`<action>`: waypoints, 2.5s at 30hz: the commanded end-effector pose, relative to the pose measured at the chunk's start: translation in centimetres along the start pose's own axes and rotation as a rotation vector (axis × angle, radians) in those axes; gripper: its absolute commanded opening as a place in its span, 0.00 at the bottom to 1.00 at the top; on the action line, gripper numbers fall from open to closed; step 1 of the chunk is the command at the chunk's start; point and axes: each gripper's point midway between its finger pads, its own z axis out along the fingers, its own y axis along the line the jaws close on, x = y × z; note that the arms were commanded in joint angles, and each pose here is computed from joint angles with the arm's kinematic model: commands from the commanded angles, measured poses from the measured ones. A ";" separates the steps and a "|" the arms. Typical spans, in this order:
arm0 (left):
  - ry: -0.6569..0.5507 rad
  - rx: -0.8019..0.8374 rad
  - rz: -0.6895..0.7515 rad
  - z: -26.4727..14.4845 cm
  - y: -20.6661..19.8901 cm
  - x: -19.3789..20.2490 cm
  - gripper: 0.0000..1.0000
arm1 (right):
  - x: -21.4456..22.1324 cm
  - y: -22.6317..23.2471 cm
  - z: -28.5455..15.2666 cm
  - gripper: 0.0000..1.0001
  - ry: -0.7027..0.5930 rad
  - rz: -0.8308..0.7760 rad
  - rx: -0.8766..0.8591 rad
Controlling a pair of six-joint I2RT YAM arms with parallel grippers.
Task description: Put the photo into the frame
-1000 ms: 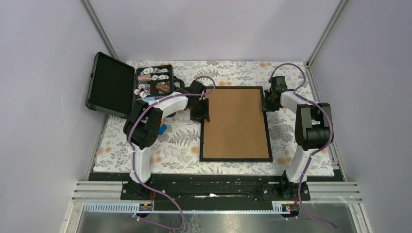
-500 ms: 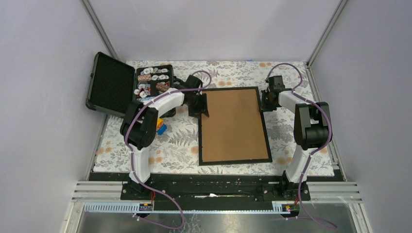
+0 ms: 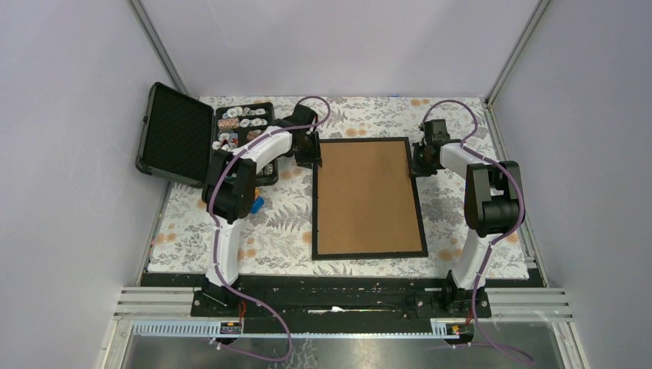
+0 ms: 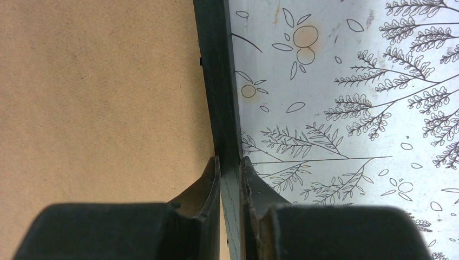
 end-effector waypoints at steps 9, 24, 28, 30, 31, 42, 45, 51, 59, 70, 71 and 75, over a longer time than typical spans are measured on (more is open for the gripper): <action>-0.060 -0.081 0.012 0.8 1.9 -3.0 0.33 | 7.2 0.6 1.9 0.15 0.245 0.024 -0.012; -0.003 -0.069 0.003 2.4 1.9 -1.5 0.31 | 7.3 0.7 1.9 0.15 0.245 0.025 -0.015; 0.002 -0.068 0.008 2.3 1.7 -1.1 0.31 | 7.2 0.7 1.9 0.15 0.243 0.024 -0.019; 0.008 -0.064 0.012 2.4 1.4 -0.8 0.31 | 7.1 0.8 1.8 0.15 0.242 0.026 -0.022; 0.010 -0.062 0.013 2.4 1.3 -0.8 0.31 | 7.2 0.8 1.9 0.15 0.244 0.025 -0.022; 0.029 -0.067 0.012 3.4 1.1 0.0 0.31 | 7.2 0.9 1.8 0.15 0.245 0.025 -0.028; 0.042 -0.060 0.011 3.9 0.9 0.2 0.31 | 7.3 0.8 1.8 0.15 0.245 0.027 -0.028; 0.069 -0.056 0.026 5.1 -0.1 1.6 0.31 | 7.3 0.9 1.8 0.15 0.246 0.027 -0.029; 0.101 -0.084 0.032 7.1 -0.2 2.7 0.31 | 7.2 1.0 1.8 0.14 0.244 0.028 -0.036; 0.172 -0.138 0.063 9.1 0.1 5.6 0.29 | 7.4 1.1 1.8 0.14 0.246 0.026 -0.037; 0.171 -0.141 0.069 9.0 0.1 5.7 0.29 | 7.4 1.1 1.7 0.15 0.247 0.026 -0.035; 0.125 -0.117 0.106 7.1 -0.8 4.1 0.33 | 7.6 0.9 1.6 0.15 0.252 0.025 -0.030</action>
